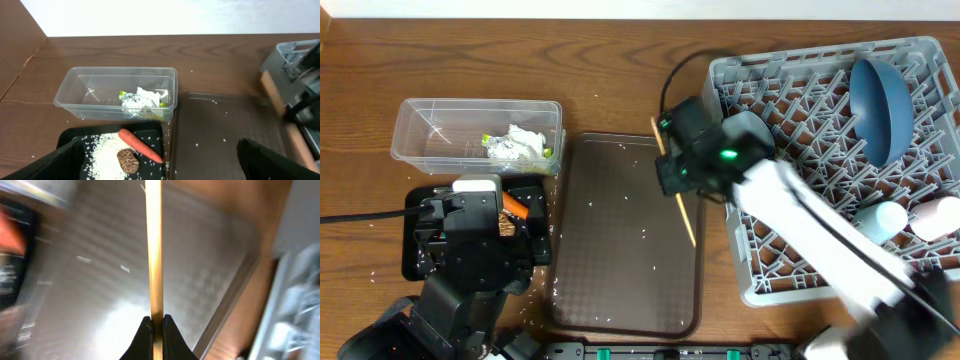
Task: Sort waste into correct bins and load items into the dishwasher rack
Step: 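Return the right gripper to the tray and grasp the second chopstick, then carry the second chopstick into the rack and release it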
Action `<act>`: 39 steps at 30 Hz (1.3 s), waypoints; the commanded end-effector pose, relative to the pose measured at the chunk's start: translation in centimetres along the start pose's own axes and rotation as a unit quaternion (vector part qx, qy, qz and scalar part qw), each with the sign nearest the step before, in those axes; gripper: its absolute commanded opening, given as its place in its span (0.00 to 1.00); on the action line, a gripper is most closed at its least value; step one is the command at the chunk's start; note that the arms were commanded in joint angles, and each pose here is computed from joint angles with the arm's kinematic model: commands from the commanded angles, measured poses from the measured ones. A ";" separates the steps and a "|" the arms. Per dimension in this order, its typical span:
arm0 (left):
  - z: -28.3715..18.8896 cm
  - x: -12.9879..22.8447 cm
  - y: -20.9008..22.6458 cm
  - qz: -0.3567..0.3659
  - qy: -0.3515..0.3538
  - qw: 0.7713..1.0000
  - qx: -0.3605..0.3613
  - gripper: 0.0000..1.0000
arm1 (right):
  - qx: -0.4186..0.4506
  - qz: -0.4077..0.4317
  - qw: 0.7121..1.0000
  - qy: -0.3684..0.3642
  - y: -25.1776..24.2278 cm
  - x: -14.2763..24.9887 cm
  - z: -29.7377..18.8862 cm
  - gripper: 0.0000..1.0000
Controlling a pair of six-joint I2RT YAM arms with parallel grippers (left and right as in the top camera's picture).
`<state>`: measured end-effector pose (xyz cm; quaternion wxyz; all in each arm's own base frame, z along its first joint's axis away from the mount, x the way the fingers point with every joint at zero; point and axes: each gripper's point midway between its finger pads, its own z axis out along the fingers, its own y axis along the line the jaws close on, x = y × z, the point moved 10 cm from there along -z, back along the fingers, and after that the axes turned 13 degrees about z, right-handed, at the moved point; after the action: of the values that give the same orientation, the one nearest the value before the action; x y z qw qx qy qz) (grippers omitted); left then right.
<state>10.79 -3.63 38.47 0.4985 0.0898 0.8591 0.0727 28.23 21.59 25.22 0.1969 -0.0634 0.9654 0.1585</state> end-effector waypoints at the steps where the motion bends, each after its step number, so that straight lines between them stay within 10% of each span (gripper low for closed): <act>1: -0.1 -0.1 0.2 -0.006 -0.003 1.000 -0.008 0.98 | -0.003 -0.050 0.996 -0.067 -1.3 -1.2 -5.4 0.01; 10: -0.1 -0.1 0.2 -0.006 -0.003 1.000 -0.008 0.98 | 0.153 0.002 0.980 -0.126 -13.2 -3.9 -10.0 0.01; 25: -0.1 -0.1 0.2 -0.006 -0.003 1.000 -0.008 0.98 | 0.207 0.010 0.978 0.012 -20.9 -4.6 -2.8 0.02; 28: -0.1 -0.1 0.2 -0.006 -0.003 1.000 -0.008 0.98 | 0.209 0.030 0.977 0.017 -21.2 -4.5 -2.2 0.30; 37: -0.1 -0.1 0.2 -0.006 -0.003 1.000 -0.008 0.98 | 0.132 0.030 0.990 -0.046 -16.4 -4.3 -6.4 0.41; 39: -0.1 -0.1 0.2 -0.006 -0.003 1.000 -0.008 0.98 | 0.026 -0.002 0.997 -0.068 -12.9 -3.6 -8.5 0.59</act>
<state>10.79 -3.63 38.48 0.4987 0.0896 0.8590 0.0728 33.71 3.56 26.02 0.2160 0.0015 0.9763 0.0109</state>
